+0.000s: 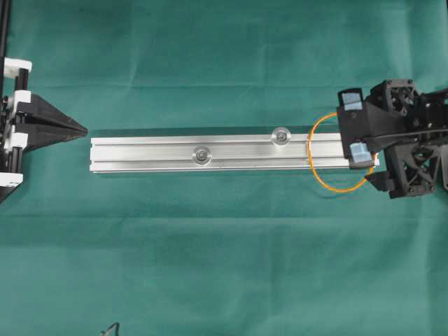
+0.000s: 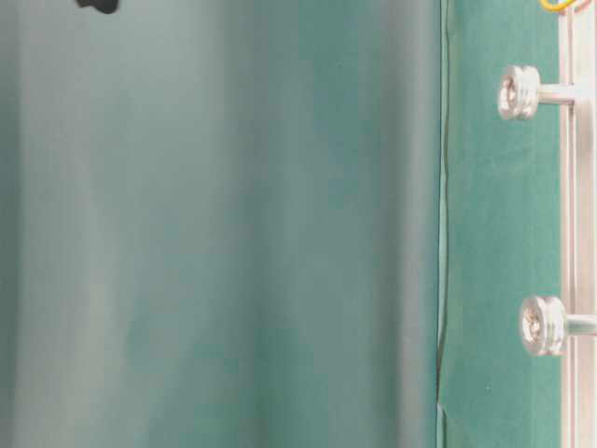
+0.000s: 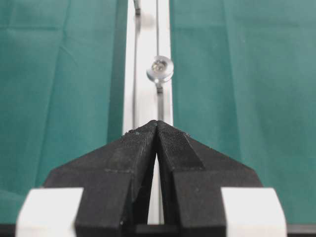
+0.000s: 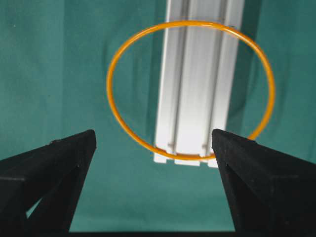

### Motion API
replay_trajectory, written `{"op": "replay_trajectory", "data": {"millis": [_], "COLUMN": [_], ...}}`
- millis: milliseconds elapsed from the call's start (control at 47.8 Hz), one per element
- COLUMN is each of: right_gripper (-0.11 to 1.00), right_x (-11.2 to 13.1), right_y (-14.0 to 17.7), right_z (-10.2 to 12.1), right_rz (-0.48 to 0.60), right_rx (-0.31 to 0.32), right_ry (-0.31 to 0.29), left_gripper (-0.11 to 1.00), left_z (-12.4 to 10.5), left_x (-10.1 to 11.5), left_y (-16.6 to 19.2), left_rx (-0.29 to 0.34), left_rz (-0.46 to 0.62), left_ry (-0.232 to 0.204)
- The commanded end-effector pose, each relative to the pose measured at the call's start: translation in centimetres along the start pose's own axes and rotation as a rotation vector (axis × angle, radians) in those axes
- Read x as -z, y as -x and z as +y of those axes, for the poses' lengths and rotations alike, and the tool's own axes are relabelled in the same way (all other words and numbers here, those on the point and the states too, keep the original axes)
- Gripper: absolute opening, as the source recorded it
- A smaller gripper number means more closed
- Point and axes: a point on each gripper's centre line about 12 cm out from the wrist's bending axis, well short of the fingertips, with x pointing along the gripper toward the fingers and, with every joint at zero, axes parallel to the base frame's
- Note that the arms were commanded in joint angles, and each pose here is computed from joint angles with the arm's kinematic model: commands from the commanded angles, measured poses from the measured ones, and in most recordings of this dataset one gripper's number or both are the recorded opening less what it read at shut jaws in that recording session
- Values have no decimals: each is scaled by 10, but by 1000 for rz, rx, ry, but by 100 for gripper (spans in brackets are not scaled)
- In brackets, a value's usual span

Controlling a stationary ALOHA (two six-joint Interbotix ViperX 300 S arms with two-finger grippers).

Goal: Hook the rubber onto the shaft.
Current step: 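Close the right gripper on the near side of the orange band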

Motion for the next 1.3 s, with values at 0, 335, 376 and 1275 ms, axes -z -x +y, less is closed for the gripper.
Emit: {"op": "replay_trajectory", "data": {"millis": [0,335,376,1275], "right_gripper": [98,98,98,98], "right_x": [-4,1,1,14], "right_y": [-3,-27,-30,-90], "right_z": [5,12,13,30], "right_rz": [-33,-24,-27,-38], "right_rx": [-20,-50,-53,-103], "right_ry": [0,-7,-7,-38], "left_gripper": [0,0,0,0], "left_z": [1,1,1,1], "left_x": [-10,-9,-9,-9], "left_y": [1,1,1,1], "left_rx": [-3,-3,-3,-3], "left_rz": [-23,-21,-21,-21], "left_ry": [-2,-1,-1,1]}}
